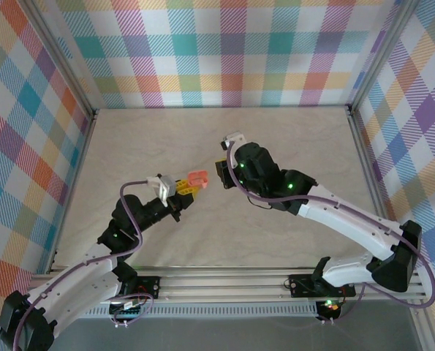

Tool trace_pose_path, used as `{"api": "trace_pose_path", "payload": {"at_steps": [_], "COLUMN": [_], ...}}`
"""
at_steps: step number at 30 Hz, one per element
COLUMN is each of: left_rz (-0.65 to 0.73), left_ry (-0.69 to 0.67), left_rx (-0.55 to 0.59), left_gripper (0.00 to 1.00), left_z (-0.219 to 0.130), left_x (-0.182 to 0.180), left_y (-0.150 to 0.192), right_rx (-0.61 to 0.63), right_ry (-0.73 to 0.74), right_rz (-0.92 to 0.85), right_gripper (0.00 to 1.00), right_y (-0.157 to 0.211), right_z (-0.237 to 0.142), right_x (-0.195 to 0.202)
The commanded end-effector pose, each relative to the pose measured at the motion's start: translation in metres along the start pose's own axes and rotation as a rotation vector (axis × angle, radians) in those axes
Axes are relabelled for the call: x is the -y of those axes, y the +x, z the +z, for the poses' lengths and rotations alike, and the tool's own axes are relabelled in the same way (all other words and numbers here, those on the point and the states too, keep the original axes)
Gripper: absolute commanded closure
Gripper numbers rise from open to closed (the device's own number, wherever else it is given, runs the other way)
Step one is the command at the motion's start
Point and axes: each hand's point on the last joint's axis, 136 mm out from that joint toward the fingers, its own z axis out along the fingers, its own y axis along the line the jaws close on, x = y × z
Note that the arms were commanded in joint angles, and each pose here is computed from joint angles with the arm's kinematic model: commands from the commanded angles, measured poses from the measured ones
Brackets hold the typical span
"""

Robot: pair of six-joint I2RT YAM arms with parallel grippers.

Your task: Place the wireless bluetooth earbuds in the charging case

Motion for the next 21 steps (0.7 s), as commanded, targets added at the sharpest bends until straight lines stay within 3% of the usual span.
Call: {"api": "trace_pose_path", "payload": {"at_steps": [1, 21], "left_rz": [0.044, 0.008], "left_ry": [-0.009, -0.075], "left_rx": [0.094, 0.101], "left_gripper": [1.00, 1.00], "left_z": [0.002, 0.005], "left_x": [0.003, -0.009], "left_y": [-0.034, -0.041], "right_rx": [0.124, 0.079], "right_ry": [-0.070, -0.146], "right_rz": [0.021, 0.079], "right_gripper": [0.84, 0.86], "right_y": [-0.030, -0.017], "right_z": [-0.008, 0.011], "right_x": [-0.017, -0.044]}}
